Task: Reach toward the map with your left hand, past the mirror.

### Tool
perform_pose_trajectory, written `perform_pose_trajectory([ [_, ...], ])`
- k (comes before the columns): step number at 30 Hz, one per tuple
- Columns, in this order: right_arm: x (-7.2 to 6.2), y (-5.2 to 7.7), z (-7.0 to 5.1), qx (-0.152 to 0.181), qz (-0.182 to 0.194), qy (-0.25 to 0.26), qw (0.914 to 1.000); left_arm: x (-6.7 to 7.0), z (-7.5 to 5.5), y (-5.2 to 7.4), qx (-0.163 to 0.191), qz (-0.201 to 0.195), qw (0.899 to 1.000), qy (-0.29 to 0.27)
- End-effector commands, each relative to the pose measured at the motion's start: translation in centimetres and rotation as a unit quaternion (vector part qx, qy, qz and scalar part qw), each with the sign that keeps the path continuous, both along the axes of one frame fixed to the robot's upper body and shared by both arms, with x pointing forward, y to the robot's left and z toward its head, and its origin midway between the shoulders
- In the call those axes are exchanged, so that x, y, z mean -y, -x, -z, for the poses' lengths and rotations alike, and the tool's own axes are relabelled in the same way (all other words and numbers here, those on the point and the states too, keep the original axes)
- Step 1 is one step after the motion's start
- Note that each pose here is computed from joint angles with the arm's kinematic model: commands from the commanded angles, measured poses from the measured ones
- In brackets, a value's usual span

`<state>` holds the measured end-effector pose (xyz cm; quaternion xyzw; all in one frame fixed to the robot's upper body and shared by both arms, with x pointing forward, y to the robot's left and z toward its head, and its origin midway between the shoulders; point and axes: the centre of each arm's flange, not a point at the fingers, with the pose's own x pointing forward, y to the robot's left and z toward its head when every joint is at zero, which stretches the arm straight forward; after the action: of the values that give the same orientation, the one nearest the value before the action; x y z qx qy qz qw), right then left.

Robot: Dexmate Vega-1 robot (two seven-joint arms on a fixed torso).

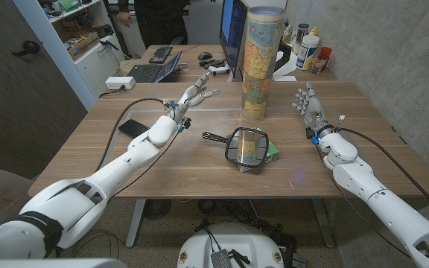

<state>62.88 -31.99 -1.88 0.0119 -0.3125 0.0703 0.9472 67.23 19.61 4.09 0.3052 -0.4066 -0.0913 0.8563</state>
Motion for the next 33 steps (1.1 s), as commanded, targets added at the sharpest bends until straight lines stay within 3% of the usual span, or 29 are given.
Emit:
perform_pose_trajectory([
  [1,-0.1,0.0,0.0,0.000,0.002,0.001,1.0000,0.4,-0.2,-0.5,0.003,-0.005,1.000,0.000],
  [20,-0.7,-0.3,-0.7,-0.001,0.007,0.004,1.0000,0.6,-0.2,-1.6,0.000,-0.005,1.000,-0.009],
  [33,-0.8,-0.5,-0.7,-0.003,0.007,0.004,1.0000,1.5,-1.1,-2.0,0.013,-0.004,1.000,-0.022],
])
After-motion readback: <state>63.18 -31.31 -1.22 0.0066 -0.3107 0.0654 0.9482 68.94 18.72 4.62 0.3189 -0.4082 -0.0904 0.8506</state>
